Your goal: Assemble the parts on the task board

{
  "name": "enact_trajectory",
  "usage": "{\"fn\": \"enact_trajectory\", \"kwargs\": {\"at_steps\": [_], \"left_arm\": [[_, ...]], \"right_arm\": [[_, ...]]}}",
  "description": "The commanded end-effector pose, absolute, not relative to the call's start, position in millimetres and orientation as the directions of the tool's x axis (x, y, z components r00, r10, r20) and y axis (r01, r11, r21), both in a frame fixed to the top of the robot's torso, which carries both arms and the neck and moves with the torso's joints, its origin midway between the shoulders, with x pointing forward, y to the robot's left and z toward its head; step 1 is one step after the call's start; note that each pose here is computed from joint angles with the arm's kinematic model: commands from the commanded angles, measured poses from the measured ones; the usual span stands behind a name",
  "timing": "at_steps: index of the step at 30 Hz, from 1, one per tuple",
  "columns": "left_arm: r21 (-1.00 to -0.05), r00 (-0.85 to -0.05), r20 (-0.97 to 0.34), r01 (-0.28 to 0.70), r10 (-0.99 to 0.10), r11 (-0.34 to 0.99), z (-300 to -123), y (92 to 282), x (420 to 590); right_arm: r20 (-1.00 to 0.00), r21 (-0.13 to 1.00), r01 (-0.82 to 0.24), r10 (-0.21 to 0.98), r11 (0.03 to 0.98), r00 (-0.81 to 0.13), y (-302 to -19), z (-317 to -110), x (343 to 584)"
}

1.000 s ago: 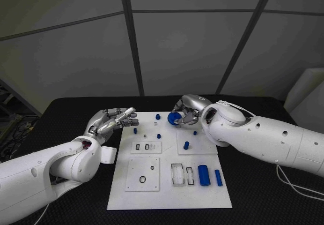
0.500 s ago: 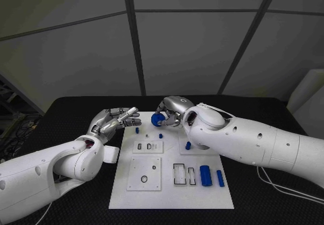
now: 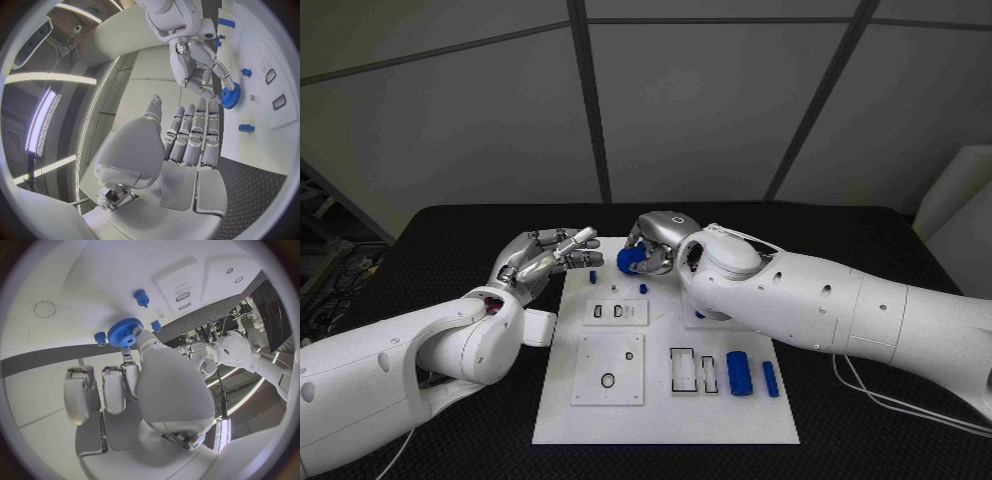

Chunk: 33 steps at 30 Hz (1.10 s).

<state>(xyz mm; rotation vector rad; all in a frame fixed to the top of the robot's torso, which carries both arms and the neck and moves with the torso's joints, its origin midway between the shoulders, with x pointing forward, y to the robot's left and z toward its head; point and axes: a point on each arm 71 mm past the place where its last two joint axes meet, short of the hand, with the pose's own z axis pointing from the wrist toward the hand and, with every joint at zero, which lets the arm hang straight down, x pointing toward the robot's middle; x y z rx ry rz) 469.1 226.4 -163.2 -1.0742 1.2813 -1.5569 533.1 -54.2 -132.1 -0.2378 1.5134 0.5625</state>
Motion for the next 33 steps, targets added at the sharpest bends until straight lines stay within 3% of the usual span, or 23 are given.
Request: {"fn": "enact_trajectory", "kwargs": {"at_steps": [1, 33], "left_arm": [[-0.986, -0.3, 0.11, 0.084, -0.948, -0.141, -161.6, 224.9, 469.1], [-0.987, -0.297, 0.108, 0.083, -0.949, -0.139, -161.7, 226.1, 469.4]], "right_arm": [[-0.985, 0.165, -0.483, 0.165, 0.86, -0.044, -53.2, -133.4, 534.6], [-0.99, 0.14, -0.44, 0.135, 0.887, -0.042, -56.9, -136.2, 538.1]]}}
